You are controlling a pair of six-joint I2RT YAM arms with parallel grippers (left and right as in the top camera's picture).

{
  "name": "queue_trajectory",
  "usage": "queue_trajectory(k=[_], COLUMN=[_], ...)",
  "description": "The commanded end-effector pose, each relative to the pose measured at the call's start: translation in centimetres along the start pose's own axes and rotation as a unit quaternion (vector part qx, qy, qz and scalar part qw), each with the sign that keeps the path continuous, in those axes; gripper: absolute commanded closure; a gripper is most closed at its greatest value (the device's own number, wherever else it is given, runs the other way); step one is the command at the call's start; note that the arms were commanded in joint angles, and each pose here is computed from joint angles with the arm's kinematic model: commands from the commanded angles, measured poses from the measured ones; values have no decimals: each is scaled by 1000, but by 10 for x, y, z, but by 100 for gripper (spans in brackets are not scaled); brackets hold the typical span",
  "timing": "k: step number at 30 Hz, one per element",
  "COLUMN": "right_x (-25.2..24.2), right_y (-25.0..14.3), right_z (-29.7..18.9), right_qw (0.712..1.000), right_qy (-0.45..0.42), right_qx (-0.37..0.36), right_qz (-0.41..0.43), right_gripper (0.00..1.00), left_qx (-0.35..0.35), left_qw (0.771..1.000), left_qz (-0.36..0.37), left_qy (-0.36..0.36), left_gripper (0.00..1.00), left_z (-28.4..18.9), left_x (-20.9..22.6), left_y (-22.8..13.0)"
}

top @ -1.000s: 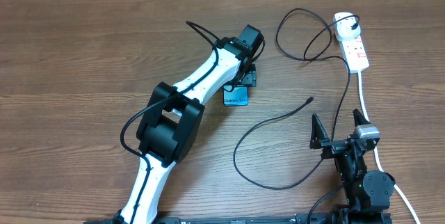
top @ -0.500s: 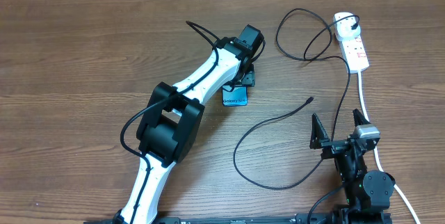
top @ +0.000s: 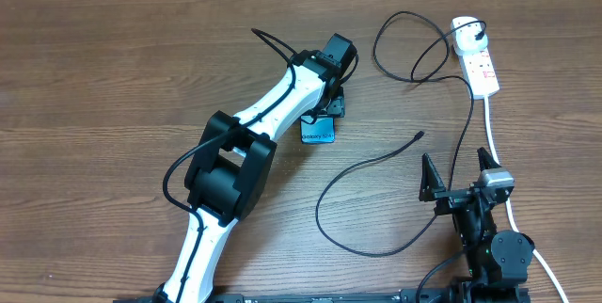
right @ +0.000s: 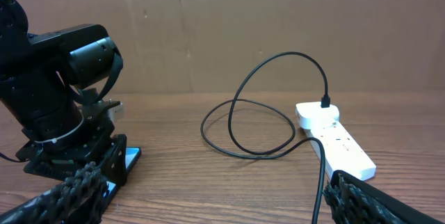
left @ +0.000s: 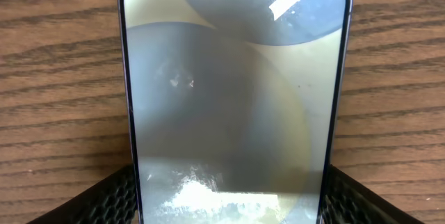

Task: Plug charger to phone and switch on socket
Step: 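Close the left gripper on the phone's bottom edge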

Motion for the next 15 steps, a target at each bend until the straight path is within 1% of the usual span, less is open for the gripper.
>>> queue_trajectory(k=[1,15], right_x=[0,0], right_y=[-3,-3], right_z=[0,0], right_qw=[1000,1000], right_qy=[-3,-3], right_qx=[0,0], right_qz=[-2,-2], right_gripper=[0,0], left_qx=[42,52], left_qw=[999,999], left_qz=[9,9], left_qy=[-7,-10], left_gripper=[25,31], left_z=[13,5], left_x=[-1,-2], left_y=[-18,-18])
Point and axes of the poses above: each gripper's point midway between its finger pads, its own z axis out along the fingers, its own x axis along the line the jaws close on, y = z × x, the point moved 5 cm from there along -z, back along the fingers, and after that the axes turned 2 degrees about -z, right-handed, at the moved point
